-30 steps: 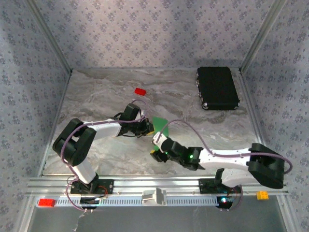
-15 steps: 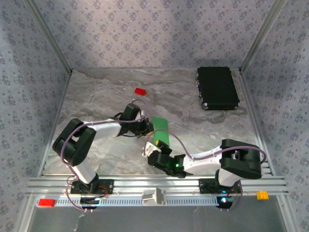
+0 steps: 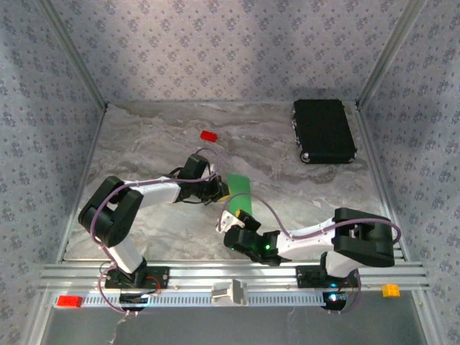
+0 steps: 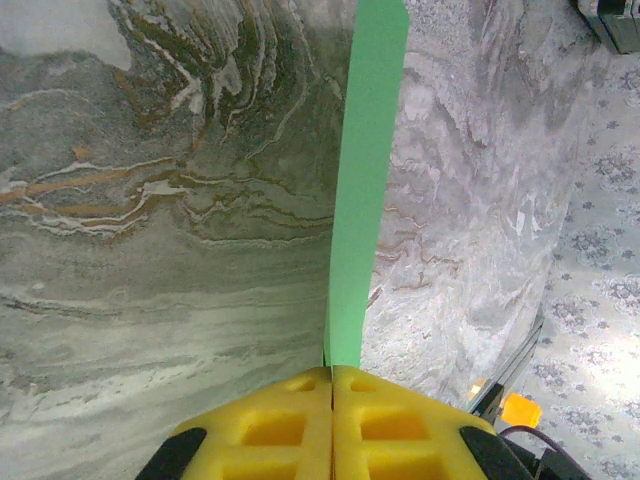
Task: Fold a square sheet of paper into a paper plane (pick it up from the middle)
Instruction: Third fold the triangle at the center of the table.
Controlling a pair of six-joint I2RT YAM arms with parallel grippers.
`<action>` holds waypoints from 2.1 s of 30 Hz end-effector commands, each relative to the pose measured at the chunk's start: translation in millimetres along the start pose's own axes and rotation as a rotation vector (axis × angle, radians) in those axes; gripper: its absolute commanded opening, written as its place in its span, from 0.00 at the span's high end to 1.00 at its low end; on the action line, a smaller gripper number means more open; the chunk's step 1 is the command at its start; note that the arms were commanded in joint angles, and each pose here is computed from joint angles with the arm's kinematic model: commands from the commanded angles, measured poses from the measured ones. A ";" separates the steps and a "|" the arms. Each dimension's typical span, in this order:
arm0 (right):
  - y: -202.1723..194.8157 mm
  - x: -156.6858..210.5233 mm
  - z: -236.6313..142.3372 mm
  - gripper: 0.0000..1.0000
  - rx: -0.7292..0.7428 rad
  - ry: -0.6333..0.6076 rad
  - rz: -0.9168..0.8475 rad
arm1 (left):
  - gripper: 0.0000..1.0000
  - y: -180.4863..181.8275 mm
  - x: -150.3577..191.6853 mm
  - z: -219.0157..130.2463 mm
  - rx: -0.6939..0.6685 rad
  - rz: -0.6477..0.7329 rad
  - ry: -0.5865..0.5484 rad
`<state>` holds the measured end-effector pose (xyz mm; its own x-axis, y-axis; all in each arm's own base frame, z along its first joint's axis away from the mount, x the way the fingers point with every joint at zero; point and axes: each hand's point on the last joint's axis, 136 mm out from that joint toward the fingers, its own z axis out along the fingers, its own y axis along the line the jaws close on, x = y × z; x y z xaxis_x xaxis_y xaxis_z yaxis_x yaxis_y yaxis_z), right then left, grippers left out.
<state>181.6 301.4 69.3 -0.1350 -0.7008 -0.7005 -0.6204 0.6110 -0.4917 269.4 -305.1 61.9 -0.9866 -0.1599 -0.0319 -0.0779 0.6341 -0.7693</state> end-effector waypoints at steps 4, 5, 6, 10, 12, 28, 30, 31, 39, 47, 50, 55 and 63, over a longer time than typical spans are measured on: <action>-6.7 2.8 -4.8 0.61 0.009 -0.004 0.028 | 0.93 -1.2 1.2 -2.6 0.005 -0.001 0.003; -7.5 2.6 -5.0 0.62 0.010 -0.007 0.031 | 0.93 -1.0 1.7 -2.5 0.005 -0.001 0.004; -8.2 2.8 -5.2 0.63 0.011 -0.008 0.033 | 0.93 -0.8 1.3 -2.7 0.004 -0.003 0.003; -7.5 0.3 -5.7 0.69 -0.002 -0.017 0.044 | 0.93 -0.6 1.6 -2.5 0.003 -0.001 0.001; -7.5 -1.5 -5.5 0.71 -0.005 -0.020 0.051 | 0.93 -0.5 1.9 -2.1 0.003 -0.003 0.002; -6.6 1.4 -4.3 0.93 -0.031 0.002 0.068 | 0.93 2.0 1.2 -2.6 -0.009 -0.004 -0.001; -7.5 2.3 -4.2 0.96 -0.033 0.007 0.075 | 0.93 3.1 1.0 -2.8 -0.017 -0.004 -0.003; -7.5 3.0 -4.0 0.97 -0.038 0.010 0.078 | 0.92 3.3 1.0 -3.3 -0.019 -0.005 -0.005; -5.3 1.9 -8.6 0.99 -0.164 0.037 0.186 | 0.63 10.3 -5.0 -18.9 -0.103 0.009 -0.071; -15.9 -2.8 -6.9 0.99 -0.396 0.132 0.535 | 0.43 12.1 -14.1 -52.1 -0.224 0.059 -0.175; -15.1 -6.0 -5.7 0.99 -0.505 0.169 0.649 | 0.42 11.1 -15.8 -60.7 -0.238 0.069 -0.202; -10.4 -17.9 -5.6 0.98 -0.624 0.191 0.737 | 0.42 11.4 -14.9 -65.0 -0.239 0.077 -0.212; 2.2 -22.3 -4.1 0.98 -0.782 0.248 0.839 | 0.44 5.0 -13.5 -64.3 -0.210 0.093 -0.203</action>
<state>192.7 305.5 80.4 -0.7873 -0.2839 -0.5473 -0.5791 0.6452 0.4984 268.7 -249.0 82.8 -0.9498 -0.2385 -0.2025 -0.0750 0.8020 -0.5926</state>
